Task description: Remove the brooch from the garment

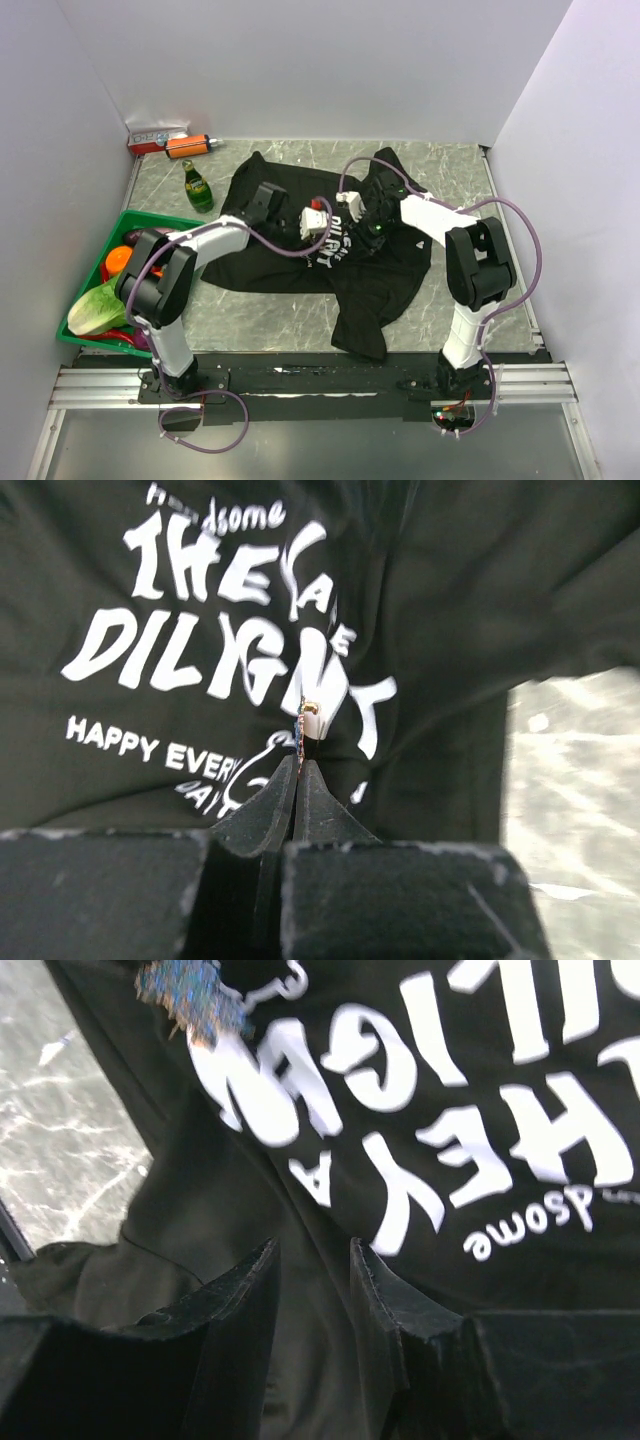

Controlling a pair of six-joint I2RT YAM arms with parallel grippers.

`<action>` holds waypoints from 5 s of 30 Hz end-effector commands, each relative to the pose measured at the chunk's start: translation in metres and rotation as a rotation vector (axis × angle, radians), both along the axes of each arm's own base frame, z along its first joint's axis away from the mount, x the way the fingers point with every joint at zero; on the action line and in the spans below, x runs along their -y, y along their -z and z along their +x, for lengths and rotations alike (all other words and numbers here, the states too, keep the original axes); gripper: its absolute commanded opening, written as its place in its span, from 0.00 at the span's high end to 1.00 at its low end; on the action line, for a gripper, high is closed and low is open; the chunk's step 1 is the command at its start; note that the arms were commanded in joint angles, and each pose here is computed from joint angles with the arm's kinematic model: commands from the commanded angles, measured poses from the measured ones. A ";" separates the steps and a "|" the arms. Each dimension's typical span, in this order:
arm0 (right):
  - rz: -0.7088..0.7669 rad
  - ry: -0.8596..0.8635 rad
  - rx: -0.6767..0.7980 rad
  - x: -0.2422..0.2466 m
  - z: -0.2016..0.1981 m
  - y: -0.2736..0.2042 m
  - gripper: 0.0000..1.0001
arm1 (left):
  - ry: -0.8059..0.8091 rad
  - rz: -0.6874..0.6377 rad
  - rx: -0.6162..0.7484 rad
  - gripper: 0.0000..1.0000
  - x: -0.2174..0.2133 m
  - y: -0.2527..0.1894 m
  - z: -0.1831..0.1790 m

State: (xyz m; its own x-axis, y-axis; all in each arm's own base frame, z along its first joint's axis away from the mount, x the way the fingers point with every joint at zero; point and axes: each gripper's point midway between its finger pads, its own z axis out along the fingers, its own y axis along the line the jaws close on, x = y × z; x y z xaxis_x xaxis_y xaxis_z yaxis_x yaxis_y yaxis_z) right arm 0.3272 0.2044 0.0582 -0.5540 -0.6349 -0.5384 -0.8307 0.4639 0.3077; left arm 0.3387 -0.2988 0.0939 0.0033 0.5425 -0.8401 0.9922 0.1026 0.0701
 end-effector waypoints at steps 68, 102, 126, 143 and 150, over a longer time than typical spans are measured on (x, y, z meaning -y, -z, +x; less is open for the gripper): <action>0.845 0.224 -0.234 -0.120 0.086 -0.168 0.43 | -0.252 -0.750 -0.580 0.99 -0.031 -0.224 0.068; 0.878 0.133 -0.181 -0.121 0.073 -0.182 0.43 | -0.328 -0.805 -0.605 0.99 -0.020 -0.211 0.097; 0.886 0.276 -0.192 -0.100 0.097 -0.187 0.38 | -0.275 -0.768 -0.616 0.99 -0.015 -0.199 0.082; 0.878 0.349 -0.267 -0.091 0.093 -0.179 0.33 | -0.275 -0.770 -0.672 0.99 -0.013 -0.180 0.071; 0.841 0.357 -0.314 -0.087 0.083 -0.158 0.33 | -0.280 -0.786 -0.749 0.99 -0.007 -0.157 0.075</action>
State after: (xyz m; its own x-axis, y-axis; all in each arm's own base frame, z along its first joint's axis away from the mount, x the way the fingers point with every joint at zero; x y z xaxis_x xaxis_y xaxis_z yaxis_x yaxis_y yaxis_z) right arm 0.4153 0.2958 0.1931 -0.8701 0.1209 -0.4779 -0.4479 0.2110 0.8689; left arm 0.4168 -0.2848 0.2489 -0.6919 -0.2323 -0.6836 0.6751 0.1273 -0.7266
